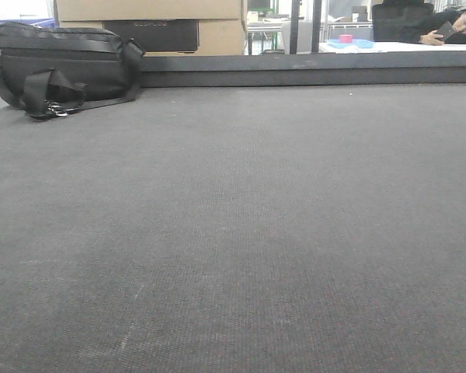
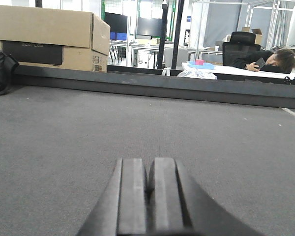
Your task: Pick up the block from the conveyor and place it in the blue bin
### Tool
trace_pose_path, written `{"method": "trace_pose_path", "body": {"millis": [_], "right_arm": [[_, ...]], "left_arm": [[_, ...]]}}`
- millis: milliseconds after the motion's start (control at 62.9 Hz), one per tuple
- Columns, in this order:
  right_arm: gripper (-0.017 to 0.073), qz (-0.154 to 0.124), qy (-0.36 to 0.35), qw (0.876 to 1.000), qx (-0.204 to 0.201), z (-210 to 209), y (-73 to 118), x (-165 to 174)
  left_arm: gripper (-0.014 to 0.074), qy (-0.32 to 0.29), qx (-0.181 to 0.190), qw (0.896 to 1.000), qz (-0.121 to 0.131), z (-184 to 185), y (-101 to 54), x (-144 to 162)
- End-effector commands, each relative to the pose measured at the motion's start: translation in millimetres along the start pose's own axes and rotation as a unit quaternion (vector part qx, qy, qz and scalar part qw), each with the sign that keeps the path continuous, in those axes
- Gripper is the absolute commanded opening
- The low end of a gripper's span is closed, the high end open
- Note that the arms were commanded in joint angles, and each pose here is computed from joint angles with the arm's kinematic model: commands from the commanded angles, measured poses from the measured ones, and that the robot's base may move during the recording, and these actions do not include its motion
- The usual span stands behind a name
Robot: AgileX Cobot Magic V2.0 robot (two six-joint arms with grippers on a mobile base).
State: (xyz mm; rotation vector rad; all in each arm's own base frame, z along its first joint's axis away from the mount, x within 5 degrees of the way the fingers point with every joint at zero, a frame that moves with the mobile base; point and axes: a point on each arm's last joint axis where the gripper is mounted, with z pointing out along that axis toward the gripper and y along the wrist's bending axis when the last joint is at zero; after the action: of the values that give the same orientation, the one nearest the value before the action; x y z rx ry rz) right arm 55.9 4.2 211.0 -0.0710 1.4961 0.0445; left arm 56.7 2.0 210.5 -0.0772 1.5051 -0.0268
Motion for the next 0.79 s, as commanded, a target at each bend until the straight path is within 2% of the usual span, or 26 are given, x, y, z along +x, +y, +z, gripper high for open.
{"method": "trace_pose_path", "body": {"millis": [0, 175, 397, 477, 604, 683, 779], "right_arm": [[-0.0162, -0.004, -0.011, 1.0, 0.001, 0.2, -0.2, -2.9], [-0.0162, -0.004, -0.011, 1.0, 0.001, 0.2, -0.2, -2.9], [-0.0162, -0.004, -0.053, 0.999, 0.004, -0.2, -0.6, -10.6], [-0.0162, 0.012, -0.055, 0.998, 0.004, -0.4, -0.9, -11.6], [-0.0162, 0.014, -0.05, 0.999, 0.0, -4.9, -0.6, -39.3], [-0.0162, 0.014, -0.016, 1.0, -0.006, -9.8, 0.1, -58.1], [-0.0162, 0.059, 0.047, 0.997, -0.02, -11.7, 2.2, -88.0]], "left_arm": [[-0.0111, -0.012, 0.001, 1.0, -0.001, -0.4, -0.2, -2.7], [-0.0111, -0.019, 0.001, 1.0, -0.001, -0.5, -0.2, -4.1], [-0.0111, -0.022, 0.001, 1.0, -0.002, -0.5, -0.3, -4.5], [-0.0111, -0.015, 0.0, 1.0, -0.002, -0.6, -0.2, -4.6], [-0.0111, -0.005, -0.003, 1.0, 0.009, -7.6, -2.1, -39.0], [-0.0111, 0.007, -0.007, 1.0, 0.011, -17.9, -3.5, -67.8], [-0.0111, 0.033, -0.011, 0.999, 0.01, -23.3, -5.4, -101.7]]}}
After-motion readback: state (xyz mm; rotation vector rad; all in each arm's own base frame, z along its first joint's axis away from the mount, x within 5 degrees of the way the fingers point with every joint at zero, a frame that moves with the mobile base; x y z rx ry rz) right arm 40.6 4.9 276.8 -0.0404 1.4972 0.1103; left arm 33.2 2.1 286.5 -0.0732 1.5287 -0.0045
